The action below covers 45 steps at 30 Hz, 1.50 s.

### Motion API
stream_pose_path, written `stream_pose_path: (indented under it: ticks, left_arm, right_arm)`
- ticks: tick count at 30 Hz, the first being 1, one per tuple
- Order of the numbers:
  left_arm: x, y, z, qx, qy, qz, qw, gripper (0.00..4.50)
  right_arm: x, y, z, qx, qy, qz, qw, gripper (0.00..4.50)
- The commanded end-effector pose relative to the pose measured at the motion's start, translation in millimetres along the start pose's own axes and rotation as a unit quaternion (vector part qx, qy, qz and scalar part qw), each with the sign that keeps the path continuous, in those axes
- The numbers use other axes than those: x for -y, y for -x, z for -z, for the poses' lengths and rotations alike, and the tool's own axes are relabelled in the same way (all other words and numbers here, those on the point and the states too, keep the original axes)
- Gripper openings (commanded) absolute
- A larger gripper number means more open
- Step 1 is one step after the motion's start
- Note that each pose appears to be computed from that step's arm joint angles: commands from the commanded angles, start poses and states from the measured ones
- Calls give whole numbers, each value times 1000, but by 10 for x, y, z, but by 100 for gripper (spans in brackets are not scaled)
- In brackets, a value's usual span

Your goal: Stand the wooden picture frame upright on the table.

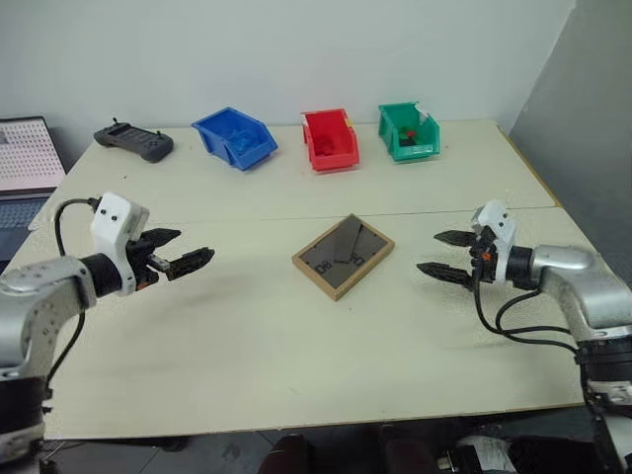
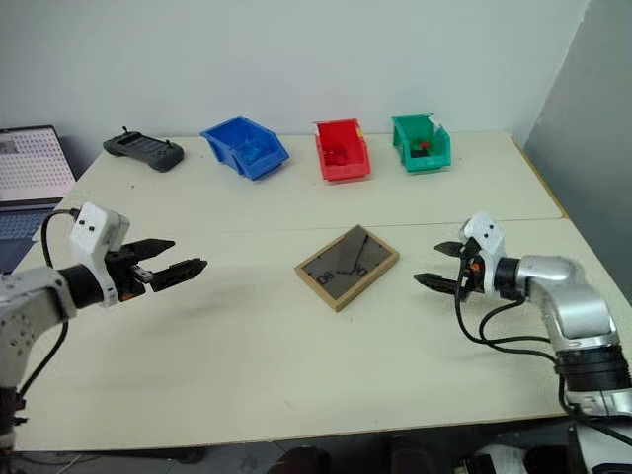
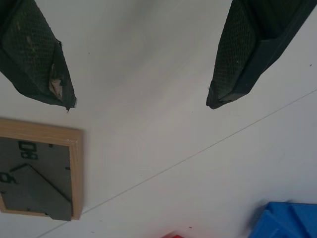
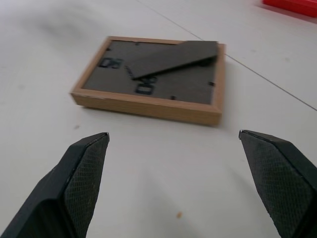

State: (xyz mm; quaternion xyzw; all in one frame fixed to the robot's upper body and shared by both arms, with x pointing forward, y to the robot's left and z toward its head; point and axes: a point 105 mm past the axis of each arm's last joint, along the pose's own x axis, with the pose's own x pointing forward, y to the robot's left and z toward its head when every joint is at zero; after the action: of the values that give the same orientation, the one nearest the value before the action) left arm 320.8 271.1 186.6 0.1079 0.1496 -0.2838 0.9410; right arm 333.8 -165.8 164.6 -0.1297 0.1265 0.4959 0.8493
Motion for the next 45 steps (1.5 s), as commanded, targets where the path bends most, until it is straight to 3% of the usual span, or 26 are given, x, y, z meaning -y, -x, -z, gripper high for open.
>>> stream_pose_path:
  ticks: [1, 9, 17, 24, 28, 30, 36, 45]
  left_arm:
    - [-49, -36, -76, 0, -21, 10, 1000, 450]
    - [-27, -408, -137, 33, -22, 10, 999, 450]
    - [150, -1118, -67, 61, -20, -15, 998, 290]
    - [343, -1627, 12, 63, -14, -18, 998, 138]
    - [478, -1744, 63, 57, -15, 4, 998, 47]
    - [550, -1765, 124, 49, -21, 17, 998, 1]
    - [784, -1701, 222, 32, -25, 71, 997, 1]
    - [1099, -1194, 397, -1, -29, 126, 992, 1]
  right_arm:
    - [26, -2, -89, 0, 24, 4, 1000, 447]
    - [275, -48, -40, 2, 12, 104, 994, 447]
    - [273, -288, 233, -28, 2, 159, 987, 276]
    - [380, -604, 237, -20, -11, 209, 978, 109]
    - [377, -796, 216, -12, -16, 215, 976, 4]
    - [385, -900, 181, -5, -16, 220, 975, 0]
    - [313, -1154, 81, 9, -11, 200, 980, 0]
    - [-17, -1353, -59, 39, -3, 123, 992, 0]
